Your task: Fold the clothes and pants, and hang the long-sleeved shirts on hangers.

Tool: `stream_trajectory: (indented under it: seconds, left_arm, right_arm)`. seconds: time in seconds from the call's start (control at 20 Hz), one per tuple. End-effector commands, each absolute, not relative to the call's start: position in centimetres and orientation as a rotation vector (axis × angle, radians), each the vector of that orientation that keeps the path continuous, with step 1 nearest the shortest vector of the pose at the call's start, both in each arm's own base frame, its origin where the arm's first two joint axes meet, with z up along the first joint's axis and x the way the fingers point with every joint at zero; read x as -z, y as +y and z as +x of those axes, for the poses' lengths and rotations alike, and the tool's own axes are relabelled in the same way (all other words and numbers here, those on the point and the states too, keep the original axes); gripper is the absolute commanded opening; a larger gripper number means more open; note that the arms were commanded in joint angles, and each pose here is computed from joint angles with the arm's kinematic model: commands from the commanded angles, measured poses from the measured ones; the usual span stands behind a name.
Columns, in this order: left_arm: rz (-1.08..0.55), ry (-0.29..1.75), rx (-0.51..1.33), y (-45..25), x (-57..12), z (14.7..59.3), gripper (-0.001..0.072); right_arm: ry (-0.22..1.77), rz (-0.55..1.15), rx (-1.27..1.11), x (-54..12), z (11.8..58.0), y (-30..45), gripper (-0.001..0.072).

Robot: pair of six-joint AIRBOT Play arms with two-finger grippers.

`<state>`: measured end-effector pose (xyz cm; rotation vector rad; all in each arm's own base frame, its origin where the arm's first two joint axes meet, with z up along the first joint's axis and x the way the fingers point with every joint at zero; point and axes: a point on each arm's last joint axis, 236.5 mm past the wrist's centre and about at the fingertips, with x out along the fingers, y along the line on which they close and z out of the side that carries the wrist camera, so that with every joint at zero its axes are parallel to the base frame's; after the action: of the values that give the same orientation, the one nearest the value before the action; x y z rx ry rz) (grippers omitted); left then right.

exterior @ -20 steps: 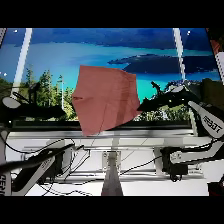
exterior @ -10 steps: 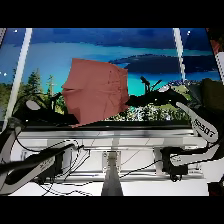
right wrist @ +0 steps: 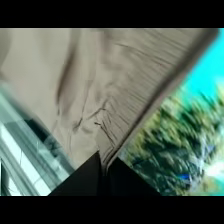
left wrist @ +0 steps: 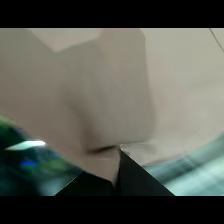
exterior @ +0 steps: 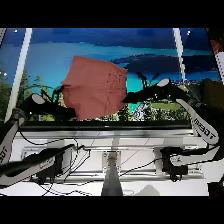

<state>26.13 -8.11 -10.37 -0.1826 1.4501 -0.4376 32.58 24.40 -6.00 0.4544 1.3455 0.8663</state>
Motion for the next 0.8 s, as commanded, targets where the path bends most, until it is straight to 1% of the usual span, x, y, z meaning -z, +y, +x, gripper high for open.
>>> stream_trajectory:
  seconds: [0.0,0.05,0.15,0.25,0.4,0.5,0.55,0.65,0.7,0.75]
  left_arm:
    - [-0.029,1.254,0.416,-6.2,3.5,32.5,0.0023]
    - [0.025,1.159,0.379,-5.2,0.0,34.7,0.0023]
    - [0.093,0.953,0.344,-4.6,-8.1,37.4,0.0023]
    - [0.138,0.737,0.322,-4.6,-16.9,37.5,0.0023]
    - [0.19,0.434,0.271,-4.4,-27.8,33.3,0.0023]
    - [0.216,0.279,0.25,-4.6,-32.6,28.8,0.0023]
    - [0.226,0.22,0.243,-4.8,-34.3,26.8,0.0023]
    - [0.237,0.146,0.236,-5.0,-36.1,23.4,0.0022]
    - [0.208,0.152,0.237,-5.1,-35.7,22.5,0.0021]
    - [0.166,0.206,0.245,-5.3,-33.9,22.3,0.0021]
  right_arm:
    - [1.239,0.28,-0.915,-0.1,34.4,23.7,0.0017]
    - [1.168,0.224,-0.903,-2.7,35.3,23.3,0.0017]
    - [0.986,0.153,-0.908,-9.9,36.0,23.1,0.0018]
    - [0.789,0.146,-0.954,-18.0,34.6,23.7,0.002]
    - [0.538,0.21,-1.062,-28.6,29.9,24.8,0.002]
    - [0.421,0.29,-1.14,-34.1,25.6,25.2,0.002]
    - [0.392,0.322,-1.166,-35.7,23.9,25.2,0.002]
    - [0.405,0.368,-1.171,-37.0,21.6,24.8,0.0019]
    - [0.443,0.377,-1.16,-36.5,21.1,24.7,0.0019]
    - [0.511,0.4,-1.136,-35.3,21.0,24.8,0.0019]
